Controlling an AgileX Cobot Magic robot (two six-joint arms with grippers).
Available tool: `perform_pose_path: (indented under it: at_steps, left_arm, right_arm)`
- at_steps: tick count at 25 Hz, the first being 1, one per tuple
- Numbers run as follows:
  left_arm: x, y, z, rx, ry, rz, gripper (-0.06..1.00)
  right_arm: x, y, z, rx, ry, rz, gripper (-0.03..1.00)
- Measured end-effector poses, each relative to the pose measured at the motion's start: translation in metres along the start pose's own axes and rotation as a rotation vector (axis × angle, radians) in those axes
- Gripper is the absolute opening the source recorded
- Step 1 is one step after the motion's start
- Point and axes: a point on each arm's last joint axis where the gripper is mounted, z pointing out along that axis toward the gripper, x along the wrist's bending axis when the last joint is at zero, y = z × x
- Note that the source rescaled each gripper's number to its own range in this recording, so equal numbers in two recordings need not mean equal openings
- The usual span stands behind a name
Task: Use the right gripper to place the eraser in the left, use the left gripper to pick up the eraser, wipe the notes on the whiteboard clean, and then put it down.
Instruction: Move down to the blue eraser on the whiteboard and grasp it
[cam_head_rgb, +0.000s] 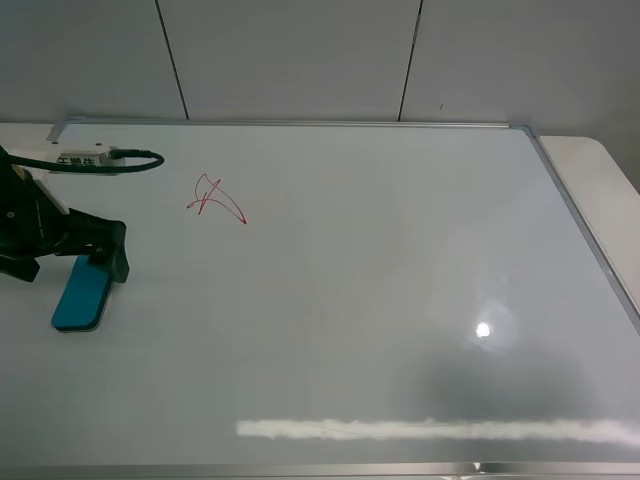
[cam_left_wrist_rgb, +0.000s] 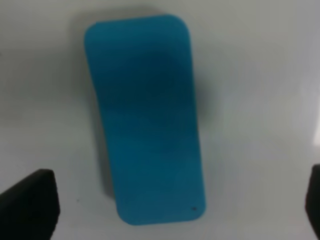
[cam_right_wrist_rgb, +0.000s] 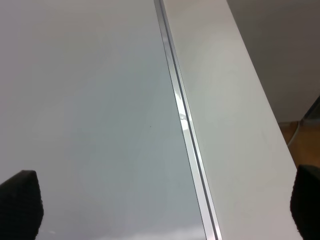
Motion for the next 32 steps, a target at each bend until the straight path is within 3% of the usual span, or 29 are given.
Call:
perform_pose_path:
  at_steps: [12,32]
  left_arm:
    - [0.007,0.009,0.026,-0.005,0.01,-0.02,1.0]
    - [0.014,0.01,0.036,0.013,0.018,-0.045,1.0]
  right_arm:
    - [0.0,0.0,0.0,0.0,0.0,0.0,1.0]
    - [0.0,0.0,0.0,0.0,0.0,0.0,1.0]
